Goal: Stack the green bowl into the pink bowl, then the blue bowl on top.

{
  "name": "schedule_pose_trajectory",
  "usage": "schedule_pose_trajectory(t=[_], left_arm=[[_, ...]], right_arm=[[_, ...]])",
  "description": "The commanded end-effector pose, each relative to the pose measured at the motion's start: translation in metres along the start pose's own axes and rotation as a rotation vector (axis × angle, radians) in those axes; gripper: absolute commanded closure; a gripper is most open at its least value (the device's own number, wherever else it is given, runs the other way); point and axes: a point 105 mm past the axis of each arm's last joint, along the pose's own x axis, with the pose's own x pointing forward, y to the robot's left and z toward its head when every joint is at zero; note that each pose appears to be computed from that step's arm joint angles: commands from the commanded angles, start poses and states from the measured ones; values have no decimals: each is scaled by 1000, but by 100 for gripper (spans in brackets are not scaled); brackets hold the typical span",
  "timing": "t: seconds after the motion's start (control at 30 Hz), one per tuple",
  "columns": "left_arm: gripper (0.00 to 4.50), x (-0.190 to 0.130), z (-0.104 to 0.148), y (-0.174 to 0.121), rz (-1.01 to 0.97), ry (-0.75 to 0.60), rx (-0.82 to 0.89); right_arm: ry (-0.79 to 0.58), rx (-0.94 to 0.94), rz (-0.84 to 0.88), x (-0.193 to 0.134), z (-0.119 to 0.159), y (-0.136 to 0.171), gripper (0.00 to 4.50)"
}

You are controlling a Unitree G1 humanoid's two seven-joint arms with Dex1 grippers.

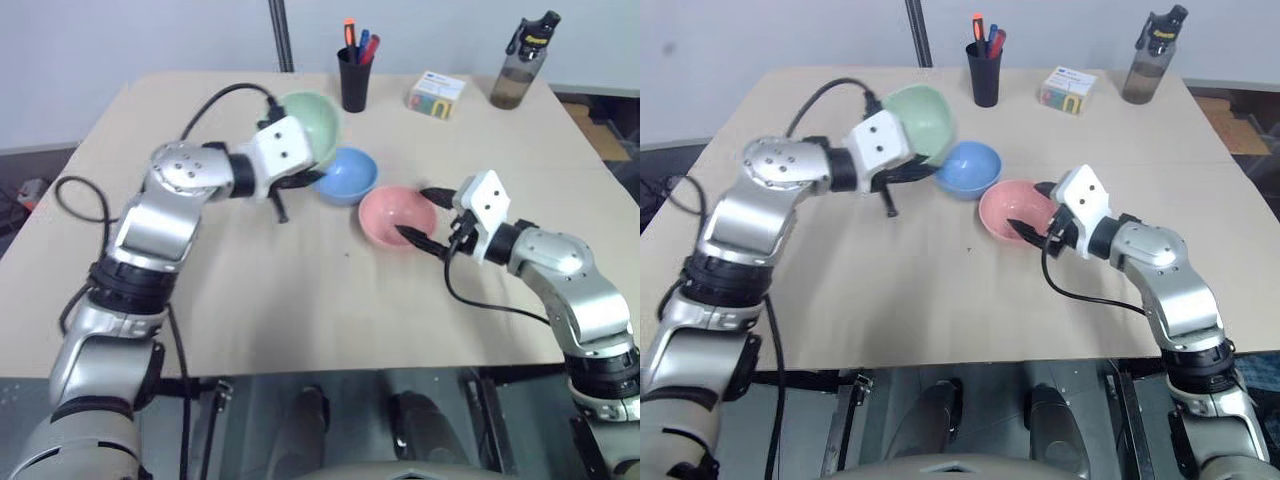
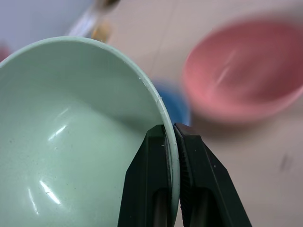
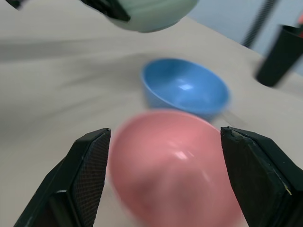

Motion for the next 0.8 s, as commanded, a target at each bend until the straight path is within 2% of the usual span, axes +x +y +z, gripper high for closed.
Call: schedule_pose_trajectory(t=[0.03, 0.2, 0.47, 0.5, 0.6, 0.63, 0.73, 0.8], left_arm=[[425, 23, 10, -5, -79, -60, 57], [425, 47, 23, -24, -237, -159, 93], [425, 46, 31, -43, -424, -226, 138], [382, 46, 30, -45, -439, -224, 143], [322, 45, 29, -46, -451, -218, 147], [255, 45, 30, -44, -441, -218, 148], [193, 44, 33, -32, -367, -222, 140], [193, 41, 31, -21, -314, -202, 139]], right_arm=[[-23, -33, -97, -16, 12, -9, 65], [-5, -21, -160, -31, 11, -8, 65], [17, -3, -218, -59, 8, -7, 65], [17, 4, -214, -62, 8, -7, 65], [20, 22, -185, -74, 6, -3, 65], [23, 26, -176, -77, 5, -2, 65], [27, 47, -139, -88, 4, 1, 65], [23, 54, -117, -92, 6, 2, 65]])
